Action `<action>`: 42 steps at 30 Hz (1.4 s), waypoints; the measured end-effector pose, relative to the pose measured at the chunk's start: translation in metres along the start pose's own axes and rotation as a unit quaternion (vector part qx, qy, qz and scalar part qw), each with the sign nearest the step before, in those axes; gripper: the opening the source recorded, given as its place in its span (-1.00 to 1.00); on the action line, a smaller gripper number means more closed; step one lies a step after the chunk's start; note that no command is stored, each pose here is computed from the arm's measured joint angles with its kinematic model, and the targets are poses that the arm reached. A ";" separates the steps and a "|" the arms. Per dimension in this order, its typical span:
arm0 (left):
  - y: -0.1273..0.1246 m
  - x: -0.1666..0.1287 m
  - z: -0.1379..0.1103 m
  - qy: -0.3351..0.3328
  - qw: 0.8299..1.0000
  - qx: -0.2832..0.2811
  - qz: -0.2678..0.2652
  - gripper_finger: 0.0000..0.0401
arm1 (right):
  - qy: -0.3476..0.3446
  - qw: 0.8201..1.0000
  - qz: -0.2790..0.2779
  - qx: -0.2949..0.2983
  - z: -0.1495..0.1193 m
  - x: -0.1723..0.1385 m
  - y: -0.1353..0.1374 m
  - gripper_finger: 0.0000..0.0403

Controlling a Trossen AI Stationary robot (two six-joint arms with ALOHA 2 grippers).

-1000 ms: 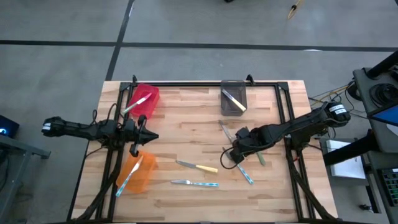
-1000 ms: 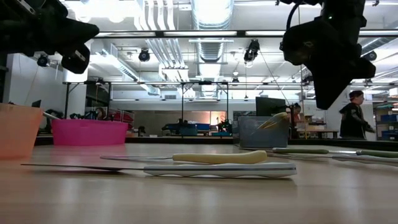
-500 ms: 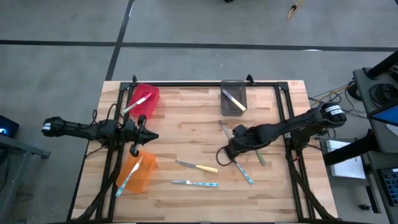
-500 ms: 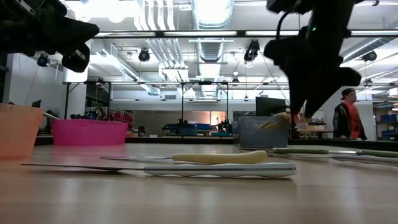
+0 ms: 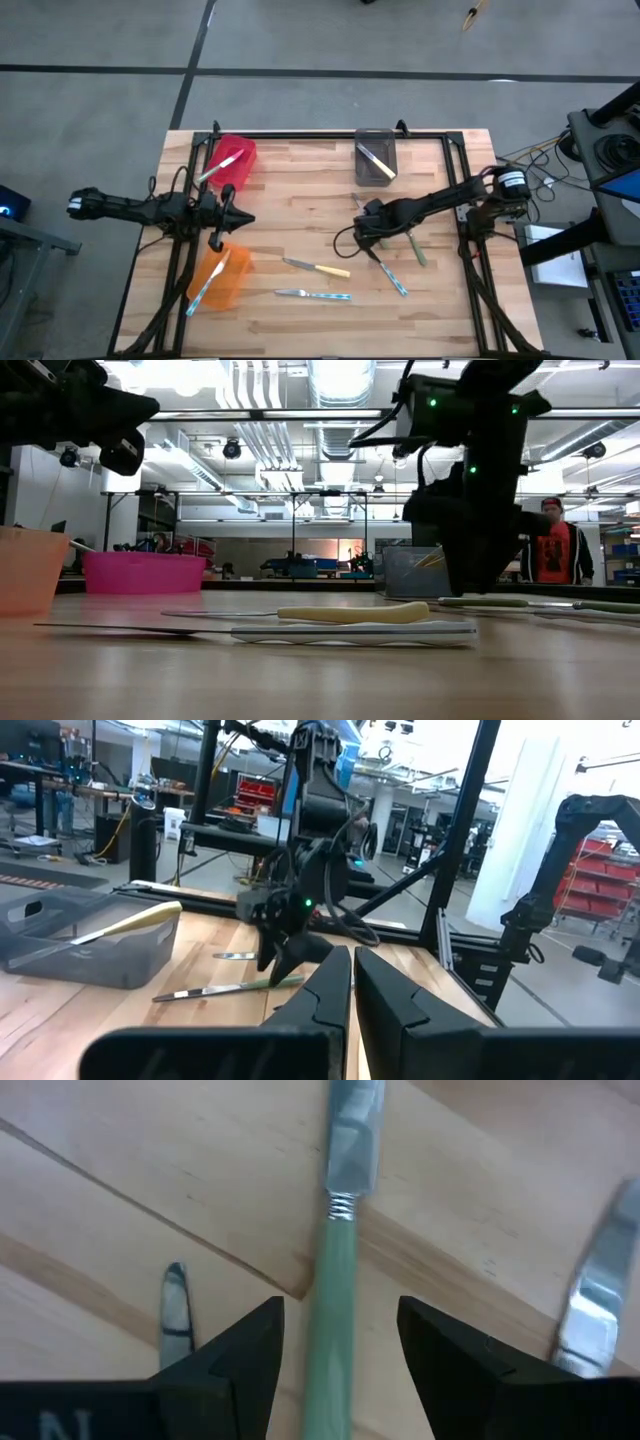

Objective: Sort silverware by color (type)
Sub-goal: Put the left green knife into the red bin

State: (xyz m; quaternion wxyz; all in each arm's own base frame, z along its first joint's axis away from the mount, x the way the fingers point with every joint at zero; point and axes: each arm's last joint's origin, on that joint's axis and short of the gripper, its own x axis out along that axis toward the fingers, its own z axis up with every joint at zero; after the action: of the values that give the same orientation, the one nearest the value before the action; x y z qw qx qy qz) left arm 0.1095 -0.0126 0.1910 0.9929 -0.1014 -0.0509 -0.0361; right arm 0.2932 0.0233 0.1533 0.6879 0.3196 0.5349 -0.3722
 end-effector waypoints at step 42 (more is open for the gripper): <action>-0.002 -0.001 0.012 -0.061 0.995 -0.078 -0.017 -1.00 | -0.002 0.998 -0.007 -0.058 -0.001 0.021 0.008 -0.77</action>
State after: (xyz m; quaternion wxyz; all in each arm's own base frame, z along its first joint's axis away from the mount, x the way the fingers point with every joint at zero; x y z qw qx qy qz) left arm 0.1074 -0.0124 0.2031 0.9763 -0.1795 -0.1098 -0.0501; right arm 0.3027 0.0242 0.1328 0.7037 0.2745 0.5567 -0.3458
